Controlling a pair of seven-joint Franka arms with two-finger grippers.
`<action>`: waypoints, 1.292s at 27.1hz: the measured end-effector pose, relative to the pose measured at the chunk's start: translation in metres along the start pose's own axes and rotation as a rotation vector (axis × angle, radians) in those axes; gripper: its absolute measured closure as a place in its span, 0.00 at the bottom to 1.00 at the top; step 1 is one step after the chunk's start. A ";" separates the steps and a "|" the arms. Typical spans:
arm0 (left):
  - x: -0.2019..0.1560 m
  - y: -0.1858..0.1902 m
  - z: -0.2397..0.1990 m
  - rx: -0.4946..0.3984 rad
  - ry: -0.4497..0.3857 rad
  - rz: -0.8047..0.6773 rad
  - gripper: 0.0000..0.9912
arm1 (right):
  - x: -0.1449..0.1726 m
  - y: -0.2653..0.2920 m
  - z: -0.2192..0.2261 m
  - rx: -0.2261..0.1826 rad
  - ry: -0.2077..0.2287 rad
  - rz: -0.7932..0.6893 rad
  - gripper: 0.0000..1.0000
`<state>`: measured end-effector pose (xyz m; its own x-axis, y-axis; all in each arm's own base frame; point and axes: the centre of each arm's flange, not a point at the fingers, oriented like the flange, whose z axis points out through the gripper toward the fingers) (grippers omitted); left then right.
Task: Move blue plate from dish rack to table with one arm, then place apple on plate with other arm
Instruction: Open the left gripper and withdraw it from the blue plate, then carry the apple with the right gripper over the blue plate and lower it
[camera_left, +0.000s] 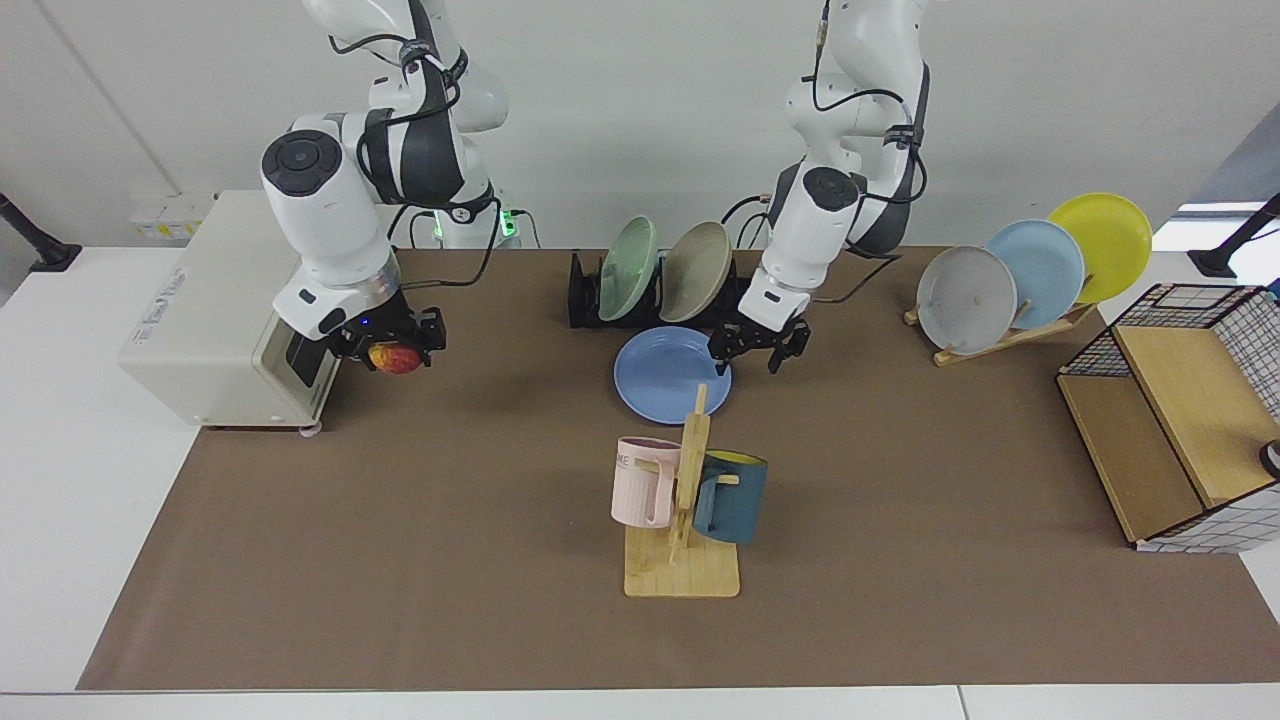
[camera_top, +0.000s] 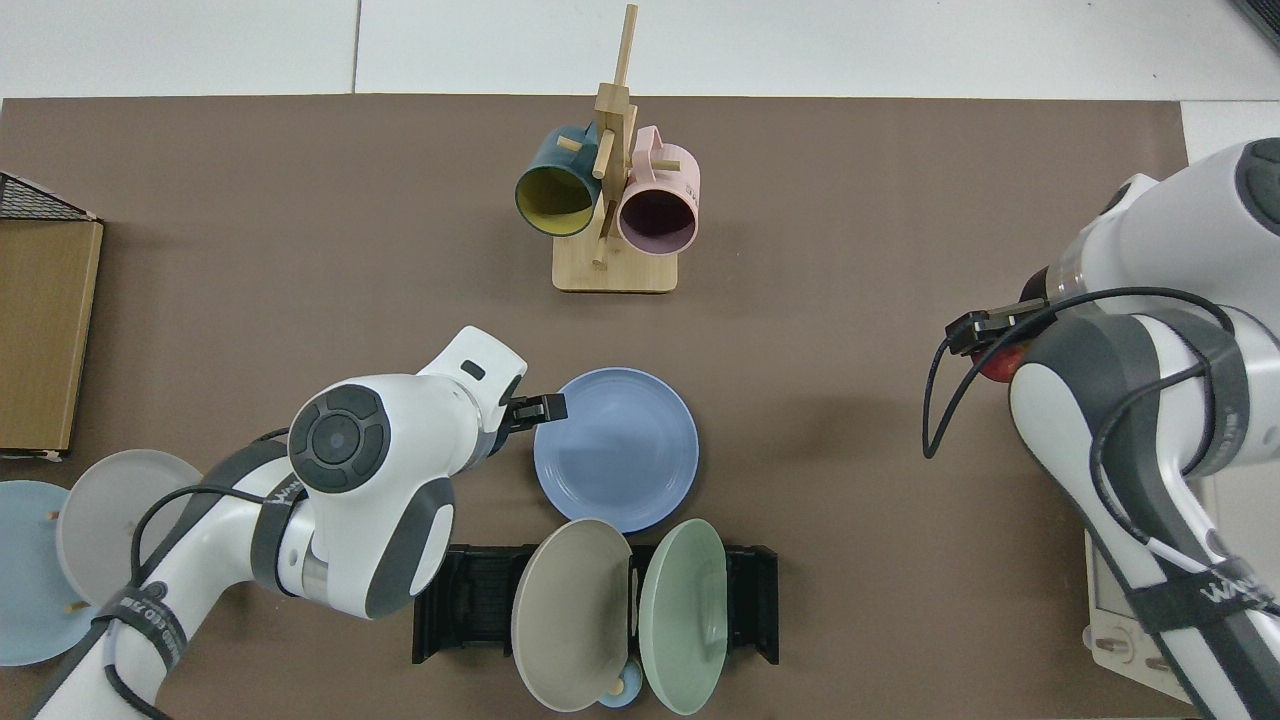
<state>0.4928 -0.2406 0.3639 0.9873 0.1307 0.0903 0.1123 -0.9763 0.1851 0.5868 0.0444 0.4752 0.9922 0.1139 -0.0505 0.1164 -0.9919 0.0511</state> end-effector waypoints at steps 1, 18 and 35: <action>0.005 -0.003 -0.005 0.015 -0.003 0.004 0.01 | 0.000 -0.002 0.000 0.000 0.000 -0.003 0.26; 0.067 -0.094 -0.189 0.174 -0.031 0.027 0.01 | -0.008 -0.135 -0.005 -0.005 0.025 0.057 0.26; 0.099 -0.195 -0.266 0.168 -0.018 0.034 0.01 | -0.045 -0.329 0.051 0.045 0.026 0.223 0.26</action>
<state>0.5383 0.0085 0.5972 0.9926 0.0952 0.0759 0.0942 -0.9954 0.0161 0.5019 0.3631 0.4095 0.9941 -0.1074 -0.0169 -0.1071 -0.9941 0.0138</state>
